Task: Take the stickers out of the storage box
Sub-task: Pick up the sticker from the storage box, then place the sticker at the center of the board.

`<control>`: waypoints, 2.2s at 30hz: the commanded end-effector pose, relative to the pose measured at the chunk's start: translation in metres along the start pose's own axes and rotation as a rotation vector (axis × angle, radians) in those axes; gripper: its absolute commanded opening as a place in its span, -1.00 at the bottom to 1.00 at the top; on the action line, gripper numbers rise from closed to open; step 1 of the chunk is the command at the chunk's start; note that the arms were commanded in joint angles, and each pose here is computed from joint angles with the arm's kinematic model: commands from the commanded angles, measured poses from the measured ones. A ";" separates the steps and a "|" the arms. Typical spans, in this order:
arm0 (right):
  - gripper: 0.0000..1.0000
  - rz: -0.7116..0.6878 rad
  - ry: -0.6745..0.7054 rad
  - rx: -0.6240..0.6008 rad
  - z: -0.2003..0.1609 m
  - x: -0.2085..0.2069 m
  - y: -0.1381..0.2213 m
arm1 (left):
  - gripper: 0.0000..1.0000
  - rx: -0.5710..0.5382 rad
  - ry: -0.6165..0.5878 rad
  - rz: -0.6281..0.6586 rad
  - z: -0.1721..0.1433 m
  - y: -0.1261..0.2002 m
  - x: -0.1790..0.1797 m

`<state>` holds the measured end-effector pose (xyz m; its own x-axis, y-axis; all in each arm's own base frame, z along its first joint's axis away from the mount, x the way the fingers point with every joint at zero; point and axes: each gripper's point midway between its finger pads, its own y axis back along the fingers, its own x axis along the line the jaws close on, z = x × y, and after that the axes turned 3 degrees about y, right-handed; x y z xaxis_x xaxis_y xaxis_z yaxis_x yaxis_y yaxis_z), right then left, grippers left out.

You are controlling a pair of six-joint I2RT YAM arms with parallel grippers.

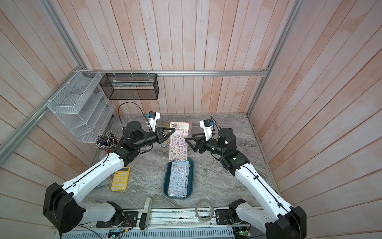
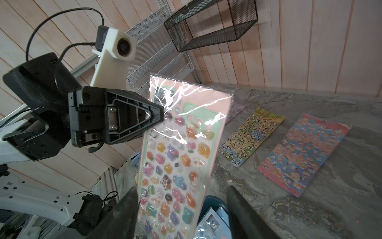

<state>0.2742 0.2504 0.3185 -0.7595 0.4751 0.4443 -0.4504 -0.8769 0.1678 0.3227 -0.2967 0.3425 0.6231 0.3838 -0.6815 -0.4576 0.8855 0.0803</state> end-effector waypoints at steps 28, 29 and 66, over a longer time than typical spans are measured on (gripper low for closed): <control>-1.00 0.123 -0.064 0.095 0.000 -0.013 -0.032 | 1.00 -0.132 0.018 0.041 0.017 0.046 0.008; -1.00 0.083 -0.061 0.106 -0.001 -0.021 -0.033 | 1.00 -0.141 0.018 0.052 0.017 0.049 0.009; -1.00 -0.938 -0.232 0.660 -0.116 -0.371 -0.031 | 0.66 0.011 0.059 0.362 -0.049 0.055 0.099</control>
<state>0.5187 0.1344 0.0693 -0.1621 0.9724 0.1679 -0.4579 -0.2248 0.8601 0.3262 -0.2222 0.2454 0.3788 0.6502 -0.6586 -0.6396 0.6982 0.3215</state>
